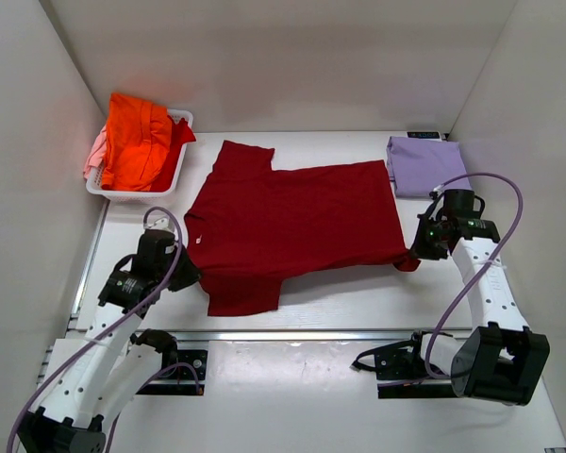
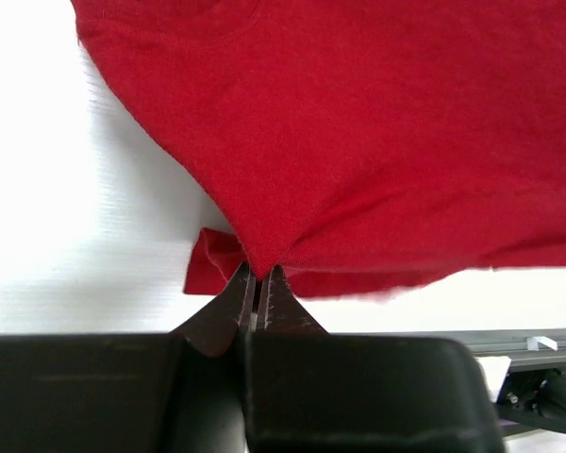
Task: Fold and stack the t-shirts
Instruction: Flatten out the tshirt
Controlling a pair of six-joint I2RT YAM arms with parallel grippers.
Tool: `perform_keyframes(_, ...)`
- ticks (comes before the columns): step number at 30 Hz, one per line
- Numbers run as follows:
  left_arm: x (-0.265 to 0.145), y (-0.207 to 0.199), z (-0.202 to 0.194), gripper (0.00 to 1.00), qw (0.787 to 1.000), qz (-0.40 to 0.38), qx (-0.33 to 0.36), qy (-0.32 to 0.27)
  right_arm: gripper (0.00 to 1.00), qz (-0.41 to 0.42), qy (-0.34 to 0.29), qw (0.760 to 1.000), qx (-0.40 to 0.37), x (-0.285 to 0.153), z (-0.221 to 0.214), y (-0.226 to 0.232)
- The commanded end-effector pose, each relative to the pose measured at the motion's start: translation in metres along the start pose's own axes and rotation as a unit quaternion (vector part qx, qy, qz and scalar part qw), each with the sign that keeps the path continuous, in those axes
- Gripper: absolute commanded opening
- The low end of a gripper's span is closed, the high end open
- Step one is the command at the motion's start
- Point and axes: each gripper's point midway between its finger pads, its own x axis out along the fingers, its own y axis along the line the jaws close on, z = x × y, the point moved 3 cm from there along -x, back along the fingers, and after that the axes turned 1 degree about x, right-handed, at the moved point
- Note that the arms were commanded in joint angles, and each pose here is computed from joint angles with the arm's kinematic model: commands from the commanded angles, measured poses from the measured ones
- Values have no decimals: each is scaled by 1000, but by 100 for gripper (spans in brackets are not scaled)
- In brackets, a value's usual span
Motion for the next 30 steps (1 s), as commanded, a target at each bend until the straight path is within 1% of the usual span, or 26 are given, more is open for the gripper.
perform_keyframes(1,4,5,-4,0,1000,4,9,6,0,-17,11,1000,-14,3,-5,-4)
perform_keyframes(6,17,14,-16,0,1000,14,-3,24,0,-7,44,999,-14,17,-21,-1)
perform_keyframes(8,21,15,-16,0,999,17,-2,28,0,-7,45,999,-15,21,-19,-2)
perform_keyframes(11,26,13,-6,0,1000,19,-6,18,0,-9,54,998,-12,27,-12,-3)
perform_keyframes(14,35,8,8,0,1000,25,-15,12,0,-7,36,999,-20,30,11,0)
perform_keyframes(18,49,4,28,0,999,33,-22,6,0,-4,24,999,-34,41,41,7)
perform_keyframes(20,55,4,35,0,999,37,-23,3,0,0,30,999,-41,52,52,9)
perform_keyframes(21,59,3,39,0,999,37,-21,3,0,5,21,999,-50,52,60,13)
perform_keyframes(22,65,5,40,0,999,44,-20,8,0,4,34,998,-57,62,61,14)
perform_keyframes(23,66,2,48,0,999,40,-23,-2,0,6,35,997,-64,65,63,14)
perform_keyframes(25,75,8,50,0,998,53,-28,7,0,8,37,997,-72,73,68,15)
perform_keyframes(26,76,4,60,0,998,47,-29,-7,0,9,39,995,-89,77,72,14)
perform_keyframes(27,81,7,58,0,998,55,-28,4,0,8,36,995,-95,80,76,14)
perform_keyframes(29,85,4,67,0,998,52,-25,-3,0,14,46,993,-108,90,79,16)
perform_keyframes(30,90,8,65,0,998,60,-23,7,0,16,46,992,-112,95,82,19)
